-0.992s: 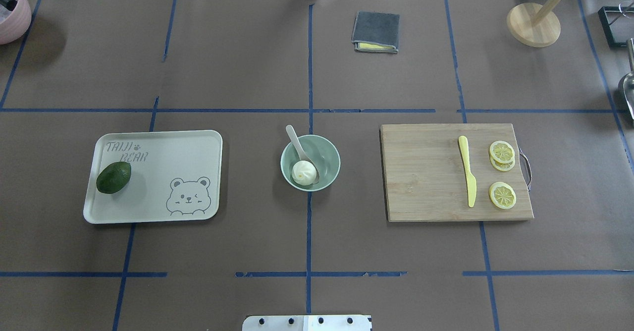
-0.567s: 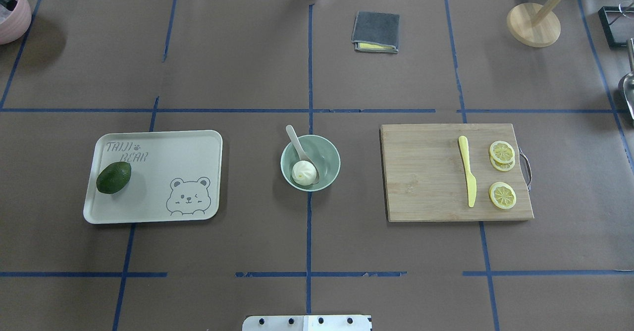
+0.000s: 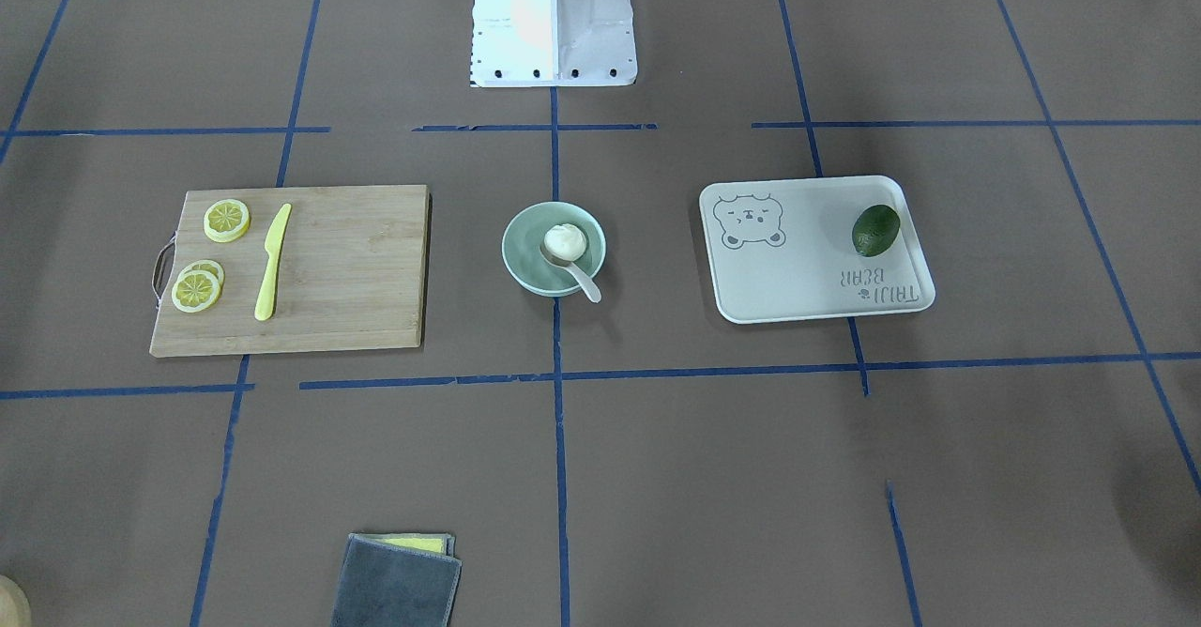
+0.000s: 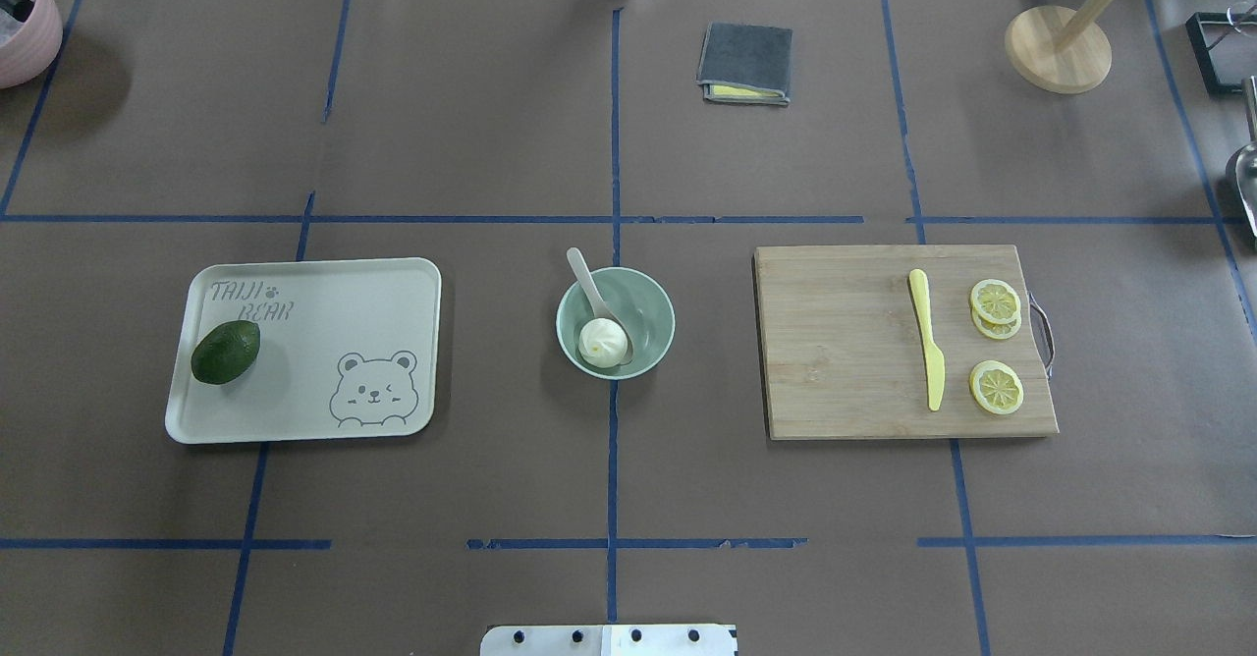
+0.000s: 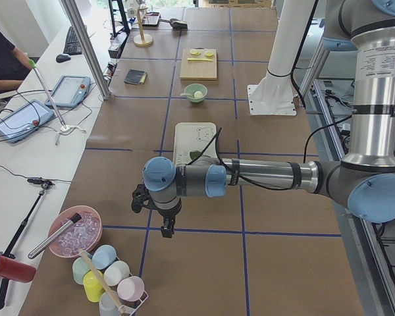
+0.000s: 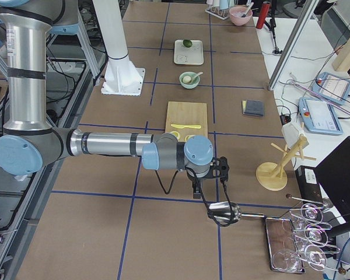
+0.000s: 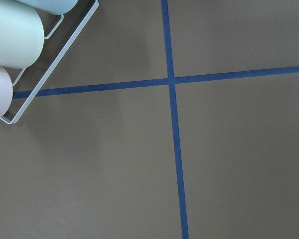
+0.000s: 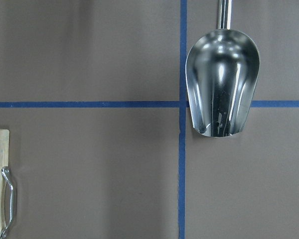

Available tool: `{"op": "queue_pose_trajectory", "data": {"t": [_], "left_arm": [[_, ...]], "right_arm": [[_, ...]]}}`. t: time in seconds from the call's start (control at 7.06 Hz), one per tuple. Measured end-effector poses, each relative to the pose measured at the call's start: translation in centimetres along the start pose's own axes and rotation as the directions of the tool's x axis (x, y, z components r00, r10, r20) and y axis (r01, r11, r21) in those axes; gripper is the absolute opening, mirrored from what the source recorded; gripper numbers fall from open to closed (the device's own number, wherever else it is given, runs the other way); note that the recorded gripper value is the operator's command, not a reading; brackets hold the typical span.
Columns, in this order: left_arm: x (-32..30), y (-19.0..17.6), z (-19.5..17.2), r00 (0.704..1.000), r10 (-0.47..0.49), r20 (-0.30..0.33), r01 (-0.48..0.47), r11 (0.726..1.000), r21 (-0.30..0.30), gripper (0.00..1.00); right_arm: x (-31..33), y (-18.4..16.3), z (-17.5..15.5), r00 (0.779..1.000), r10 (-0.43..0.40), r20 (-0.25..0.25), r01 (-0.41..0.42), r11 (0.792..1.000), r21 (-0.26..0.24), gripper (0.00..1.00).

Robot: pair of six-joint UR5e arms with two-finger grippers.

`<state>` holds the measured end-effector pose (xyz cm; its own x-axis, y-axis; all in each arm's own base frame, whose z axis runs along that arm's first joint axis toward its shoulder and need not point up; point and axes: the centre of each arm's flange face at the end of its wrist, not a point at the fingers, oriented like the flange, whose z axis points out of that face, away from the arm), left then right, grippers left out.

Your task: Put spoon and bun in bowl

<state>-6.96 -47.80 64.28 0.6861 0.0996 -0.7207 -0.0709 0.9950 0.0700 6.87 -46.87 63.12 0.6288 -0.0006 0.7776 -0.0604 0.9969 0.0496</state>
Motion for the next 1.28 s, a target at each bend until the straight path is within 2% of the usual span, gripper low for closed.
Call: {"op": "queue_pose_trajectory", "data": {"t": [1.28], "left_arm": [[0.15,-0.08,-0.03,1.0,0.003,-0.001,-0.003,1.0,0.001,1.0]], "right_arm": [[-0.36,-0.22,-0.29,1.0,-0.009,-0.001,0.009,1.0,0.008,1.0]]}}
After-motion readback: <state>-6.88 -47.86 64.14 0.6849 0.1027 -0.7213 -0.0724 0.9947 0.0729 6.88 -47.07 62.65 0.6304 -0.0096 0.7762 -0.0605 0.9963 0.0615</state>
